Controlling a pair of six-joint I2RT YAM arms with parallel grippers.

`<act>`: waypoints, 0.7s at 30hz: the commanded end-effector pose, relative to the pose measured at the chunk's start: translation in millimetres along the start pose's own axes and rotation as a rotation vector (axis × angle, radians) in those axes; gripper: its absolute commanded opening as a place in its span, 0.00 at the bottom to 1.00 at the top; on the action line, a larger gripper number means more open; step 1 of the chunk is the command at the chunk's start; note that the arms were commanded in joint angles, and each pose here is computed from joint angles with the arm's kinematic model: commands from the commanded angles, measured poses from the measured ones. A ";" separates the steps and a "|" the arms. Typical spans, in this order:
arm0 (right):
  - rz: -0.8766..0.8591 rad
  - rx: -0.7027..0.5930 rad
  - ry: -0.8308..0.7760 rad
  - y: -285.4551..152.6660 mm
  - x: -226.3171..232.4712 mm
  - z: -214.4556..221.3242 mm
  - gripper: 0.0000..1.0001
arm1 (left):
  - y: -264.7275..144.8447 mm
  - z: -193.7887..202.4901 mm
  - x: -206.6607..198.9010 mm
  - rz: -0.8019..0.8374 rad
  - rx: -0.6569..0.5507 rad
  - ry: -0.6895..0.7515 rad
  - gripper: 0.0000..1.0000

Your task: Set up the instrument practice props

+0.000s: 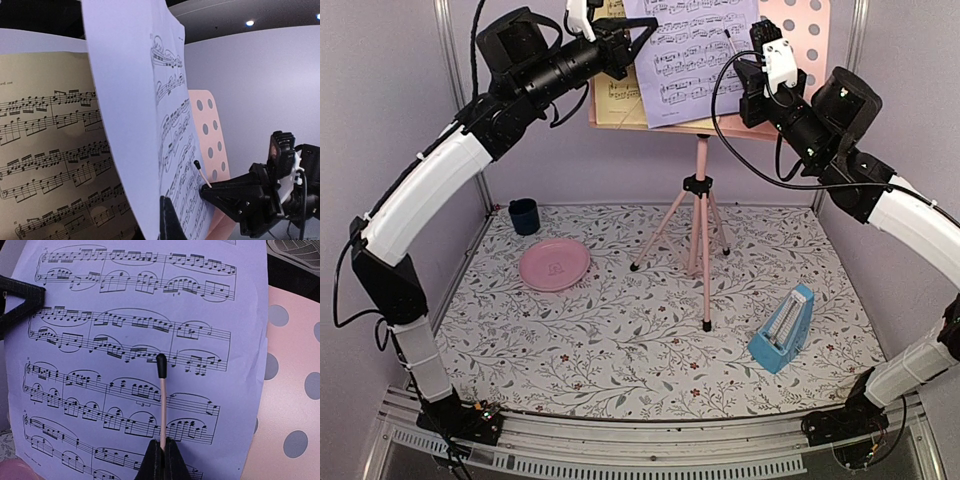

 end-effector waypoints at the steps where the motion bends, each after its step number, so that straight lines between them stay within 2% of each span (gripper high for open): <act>1: -0.016 -0.089 0.020 -4.3 -4.9 -13.8 0.00 | 14.2 7.5 0.0 0.075 0.025 0.024 0.00; 7: -0.037 -0.096 0.025 -3.7 -1.7 -11.1 0.00 | 33.5 28.3 -1.0 0.134 0.027 0.015 0.00; 21: -0.034 -0.076 0.029 1.3 -0.1 -4.7 0.00 | 44.2 33.4 -7.6 0.174 -0.025 0.024 0.00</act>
Point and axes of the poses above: each gripper's point midway between its finger pads, its own y axis out along the fingers, its own x axis along the line the jaws close on, z = x × y, the point moved 7 cm from there along -y, back along the fingers, and after that the axes turned 5 degrees about -y, right-handed, at the moved point
